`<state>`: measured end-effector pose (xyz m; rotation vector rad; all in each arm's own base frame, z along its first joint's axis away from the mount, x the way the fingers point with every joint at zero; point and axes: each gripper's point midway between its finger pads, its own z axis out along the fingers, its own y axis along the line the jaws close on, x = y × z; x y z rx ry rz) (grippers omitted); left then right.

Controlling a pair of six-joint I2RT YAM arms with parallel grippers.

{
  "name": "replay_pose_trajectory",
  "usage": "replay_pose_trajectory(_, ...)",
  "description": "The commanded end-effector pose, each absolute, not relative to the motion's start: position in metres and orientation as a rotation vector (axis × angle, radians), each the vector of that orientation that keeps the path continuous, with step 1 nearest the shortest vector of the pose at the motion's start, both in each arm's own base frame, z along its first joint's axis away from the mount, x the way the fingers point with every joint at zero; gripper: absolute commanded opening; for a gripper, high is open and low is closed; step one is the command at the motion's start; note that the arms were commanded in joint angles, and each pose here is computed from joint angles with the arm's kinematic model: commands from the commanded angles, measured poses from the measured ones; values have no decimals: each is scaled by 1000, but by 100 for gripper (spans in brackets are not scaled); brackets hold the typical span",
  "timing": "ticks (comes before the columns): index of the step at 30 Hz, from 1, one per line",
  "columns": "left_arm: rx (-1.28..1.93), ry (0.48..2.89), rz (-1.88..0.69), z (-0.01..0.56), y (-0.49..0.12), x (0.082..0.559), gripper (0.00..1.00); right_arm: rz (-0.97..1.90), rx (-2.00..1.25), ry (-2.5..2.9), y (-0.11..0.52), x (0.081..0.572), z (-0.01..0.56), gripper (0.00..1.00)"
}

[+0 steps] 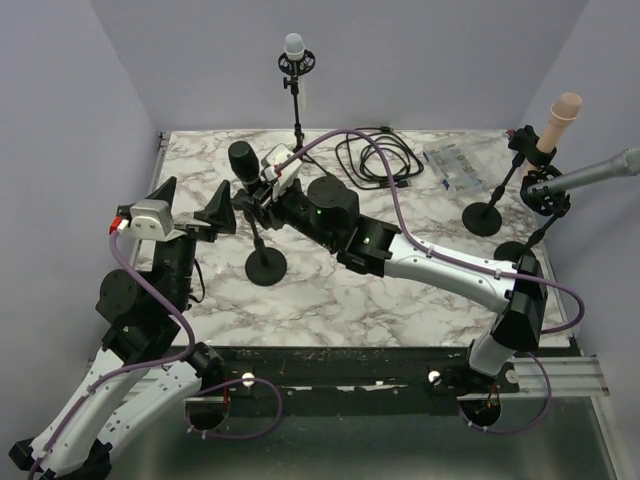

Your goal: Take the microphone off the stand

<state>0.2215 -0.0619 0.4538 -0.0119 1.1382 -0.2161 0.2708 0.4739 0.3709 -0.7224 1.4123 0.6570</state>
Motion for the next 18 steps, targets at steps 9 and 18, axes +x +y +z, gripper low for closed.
replay_pose_trajectory(9,32,1334,-405,394,-89,214,99,953,-1165,1241,453,250,382,1)
replay_pose_trajectory(18,348,1434,-476,365,-126,200,98,1130,-1338,1165,444,243,369,1)
